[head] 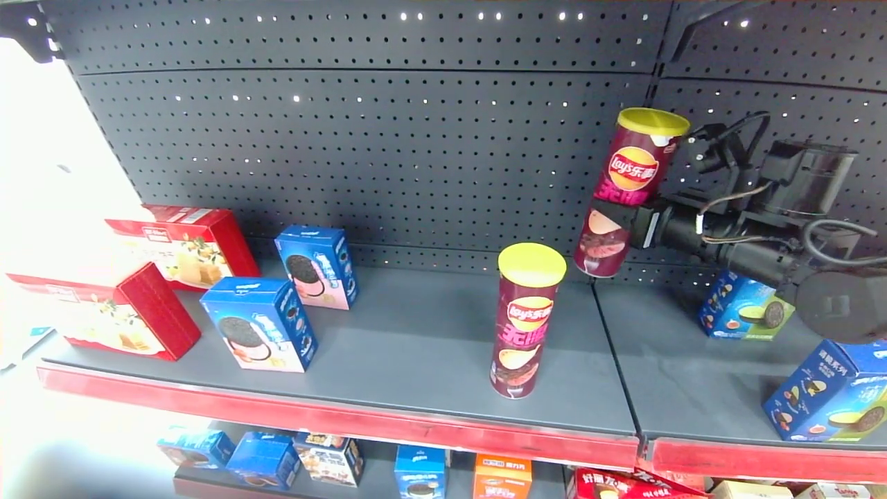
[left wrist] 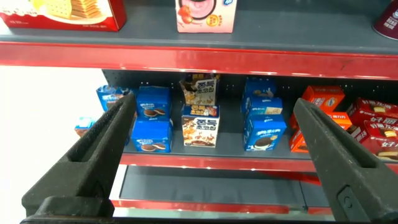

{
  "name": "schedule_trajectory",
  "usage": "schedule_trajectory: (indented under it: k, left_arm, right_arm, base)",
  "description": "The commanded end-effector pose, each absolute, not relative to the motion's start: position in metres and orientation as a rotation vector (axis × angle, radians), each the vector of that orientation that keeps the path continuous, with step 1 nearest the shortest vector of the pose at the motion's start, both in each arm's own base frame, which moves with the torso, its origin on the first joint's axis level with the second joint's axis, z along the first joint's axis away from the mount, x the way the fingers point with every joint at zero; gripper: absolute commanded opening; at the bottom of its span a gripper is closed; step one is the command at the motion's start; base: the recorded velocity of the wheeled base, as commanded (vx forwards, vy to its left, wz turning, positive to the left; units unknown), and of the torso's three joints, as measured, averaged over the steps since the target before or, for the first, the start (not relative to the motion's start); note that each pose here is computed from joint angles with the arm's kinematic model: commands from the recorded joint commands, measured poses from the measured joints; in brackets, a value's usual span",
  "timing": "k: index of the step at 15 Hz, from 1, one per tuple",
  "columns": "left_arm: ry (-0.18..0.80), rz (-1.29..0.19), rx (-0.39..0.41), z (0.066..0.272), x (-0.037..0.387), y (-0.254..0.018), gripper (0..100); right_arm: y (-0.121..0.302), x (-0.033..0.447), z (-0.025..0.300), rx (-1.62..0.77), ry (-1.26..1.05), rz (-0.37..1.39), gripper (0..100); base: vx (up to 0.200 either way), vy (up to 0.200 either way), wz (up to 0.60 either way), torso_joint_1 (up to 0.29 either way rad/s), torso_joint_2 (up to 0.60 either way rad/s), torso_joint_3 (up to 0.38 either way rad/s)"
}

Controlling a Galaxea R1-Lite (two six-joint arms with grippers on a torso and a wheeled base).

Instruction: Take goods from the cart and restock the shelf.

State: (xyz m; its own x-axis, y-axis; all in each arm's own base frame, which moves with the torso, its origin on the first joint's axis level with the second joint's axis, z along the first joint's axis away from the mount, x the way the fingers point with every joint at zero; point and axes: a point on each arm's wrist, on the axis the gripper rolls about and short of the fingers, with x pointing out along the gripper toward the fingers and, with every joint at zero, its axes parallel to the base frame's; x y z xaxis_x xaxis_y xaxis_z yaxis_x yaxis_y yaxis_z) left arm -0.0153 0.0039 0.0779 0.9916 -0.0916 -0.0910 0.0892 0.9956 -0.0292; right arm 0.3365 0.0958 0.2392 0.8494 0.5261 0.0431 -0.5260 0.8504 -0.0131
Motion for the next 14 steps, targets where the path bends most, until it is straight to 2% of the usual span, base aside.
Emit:
schedule_trajectory:
  k: [1, 7, 14]
  left_arm:
    - [0.093, -0.090, -0.025, 0.078, -0.015, 0.004, 100]
    - [0.093, -0.090, -0.025, 0.078, -0.015, 0.004, 100]
    - [0.095, -0.090, -0.025, 0.078, -0.015, 0.004, 100]
  right_arm:
    - [0.097, 0.358, 0.220, -0.015, -0.006, 0.561, 0]
    - [0.099, 0.361, 0.210, -0.028, 0.017, 0.617, 0]
    - [0.122, 0.356, 0.197, -0.027, 0.046, 0.688, 0]
  base:
    - [0.000, 0.000, 0.00, 0.000, 0.00, 0.000]
    - [0.000, 0.000, 0.00, 0.000, 0.00, 0.000]
    - [0.000, 0.000, 0.00, 0.000, 0.00, 0.000]
